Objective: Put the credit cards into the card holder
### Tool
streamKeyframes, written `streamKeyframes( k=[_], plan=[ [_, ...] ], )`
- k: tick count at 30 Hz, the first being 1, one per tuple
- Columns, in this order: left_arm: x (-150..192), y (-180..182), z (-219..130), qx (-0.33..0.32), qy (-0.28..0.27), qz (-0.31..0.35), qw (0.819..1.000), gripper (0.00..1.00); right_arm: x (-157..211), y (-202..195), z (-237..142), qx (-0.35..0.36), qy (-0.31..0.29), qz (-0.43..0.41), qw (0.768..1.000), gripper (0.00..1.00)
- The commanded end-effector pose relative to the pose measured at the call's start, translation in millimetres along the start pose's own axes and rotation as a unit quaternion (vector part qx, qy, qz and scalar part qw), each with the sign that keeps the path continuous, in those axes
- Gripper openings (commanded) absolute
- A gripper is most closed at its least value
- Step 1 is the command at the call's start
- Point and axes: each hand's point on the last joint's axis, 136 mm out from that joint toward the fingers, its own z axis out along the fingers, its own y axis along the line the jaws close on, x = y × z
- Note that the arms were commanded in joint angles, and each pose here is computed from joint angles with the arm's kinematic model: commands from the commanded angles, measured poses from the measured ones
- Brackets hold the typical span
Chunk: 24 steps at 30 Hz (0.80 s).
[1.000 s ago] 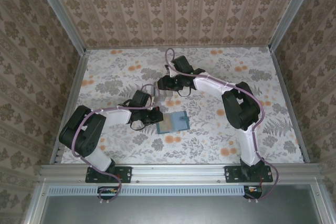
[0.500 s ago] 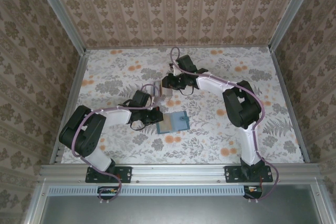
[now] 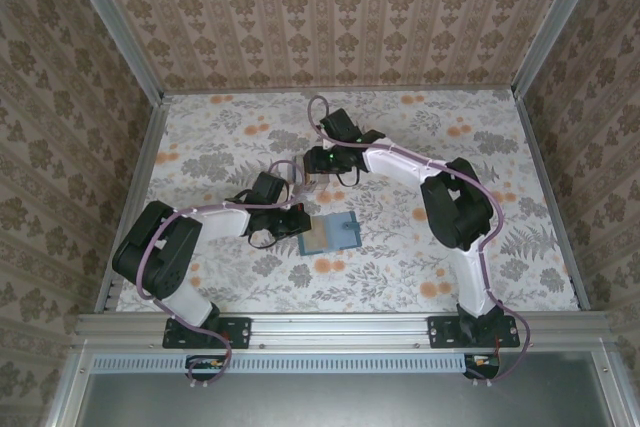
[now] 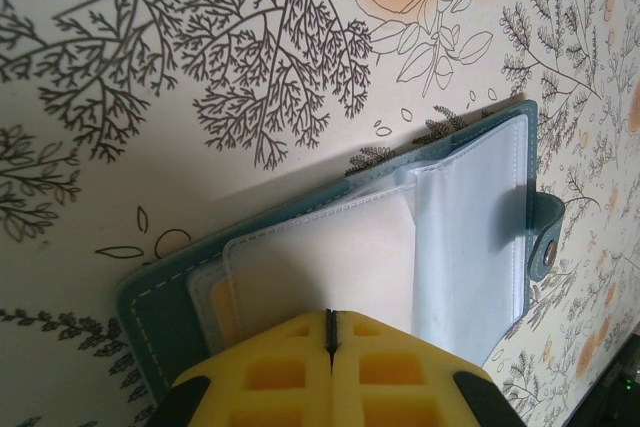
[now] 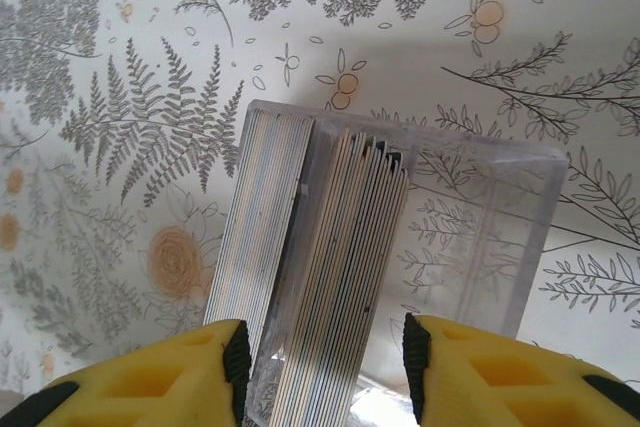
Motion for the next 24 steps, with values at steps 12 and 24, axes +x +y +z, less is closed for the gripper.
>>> streamKeyframes(
  k=[12,24],
  plan=[
    [5,10,-1,-0.023,0.001,-0.006,1.0,0.01,27,-3,35,0.04,0.063,0.026,0.997,0.49],
    [2,9,-2,-0.016,-0.006,-0.009,1.0,0.01,24,13,17,0.019,0.066,0.078,0.995,0.48]
  ],
)
